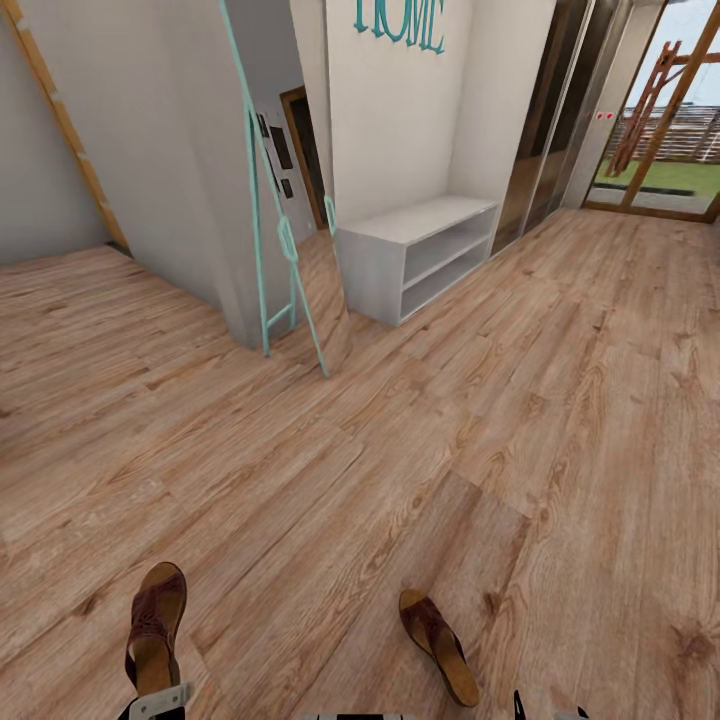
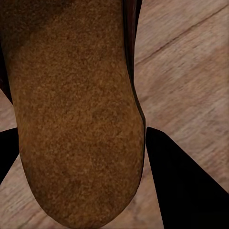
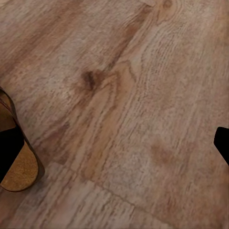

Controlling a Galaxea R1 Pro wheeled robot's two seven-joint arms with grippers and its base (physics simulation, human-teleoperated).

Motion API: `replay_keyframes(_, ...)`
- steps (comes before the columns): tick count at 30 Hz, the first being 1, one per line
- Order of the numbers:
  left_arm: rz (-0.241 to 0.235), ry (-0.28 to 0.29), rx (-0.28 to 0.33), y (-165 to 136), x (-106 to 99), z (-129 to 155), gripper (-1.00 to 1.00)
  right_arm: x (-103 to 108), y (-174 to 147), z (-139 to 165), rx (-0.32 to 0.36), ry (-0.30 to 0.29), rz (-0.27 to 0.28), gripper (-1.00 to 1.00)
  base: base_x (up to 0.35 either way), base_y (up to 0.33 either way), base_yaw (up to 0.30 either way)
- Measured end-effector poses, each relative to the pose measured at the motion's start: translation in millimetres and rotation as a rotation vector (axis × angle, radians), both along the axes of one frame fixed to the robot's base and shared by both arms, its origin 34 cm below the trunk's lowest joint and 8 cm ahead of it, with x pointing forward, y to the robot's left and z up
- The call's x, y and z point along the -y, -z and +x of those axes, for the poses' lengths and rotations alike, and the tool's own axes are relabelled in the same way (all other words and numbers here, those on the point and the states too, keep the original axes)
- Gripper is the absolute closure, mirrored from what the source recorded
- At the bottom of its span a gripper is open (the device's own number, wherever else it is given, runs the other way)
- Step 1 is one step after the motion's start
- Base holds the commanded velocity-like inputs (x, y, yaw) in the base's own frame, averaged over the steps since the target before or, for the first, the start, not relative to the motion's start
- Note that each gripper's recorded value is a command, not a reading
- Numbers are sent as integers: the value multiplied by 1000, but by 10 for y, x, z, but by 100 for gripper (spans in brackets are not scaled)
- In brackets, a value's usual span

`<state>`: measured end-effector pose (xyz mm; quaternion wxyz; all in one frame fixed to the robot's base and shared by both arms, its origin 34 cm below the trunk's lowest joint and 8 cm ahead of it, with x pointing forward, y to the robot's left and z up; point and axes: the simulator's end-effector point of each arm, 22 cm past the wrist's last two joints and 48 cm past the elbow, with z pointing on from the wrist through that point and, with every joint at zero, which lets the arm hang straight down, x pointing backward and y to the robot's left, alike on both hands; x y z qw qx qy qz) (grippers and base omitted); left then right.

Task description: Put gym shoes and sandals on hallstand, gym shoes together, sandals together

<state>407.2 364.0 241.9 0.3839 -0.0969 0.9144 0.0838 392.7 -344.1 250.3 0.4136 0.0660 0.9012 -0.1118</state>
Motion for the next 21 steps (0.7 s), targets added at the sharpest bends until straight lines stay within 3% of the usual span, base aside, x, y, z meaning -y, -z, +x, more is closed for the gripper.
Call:
replay_keyframes(5, 0, -3, -5, 5, -20, 10, 100, -89, 11, 31, -8, -49, 0, -100, 0, 0, 0)
replay_keyframes(11, -1, -1, -11, -2, -45, 133, 100, -340, 67, 297, -76, -197, -13, -100, 0, 0, 0)
replay_keyframes(15, -19, 5, -8, -67, -44, 629, 100, -410, -38, 865, -113, -255, -51, -100, 0, 0, 0)
replay_keyframes(18, -33, 7, -13, -121, -32, 942, 100, -411, -138, 1153, -119, -262, -69, -100, 0, 0, 0)
replay_keyframes(21, -56, 6, -27, -203, 1, 1327, 100, -409, -352, 1632, -107, -265, -89, -100, 0, 0, 0)
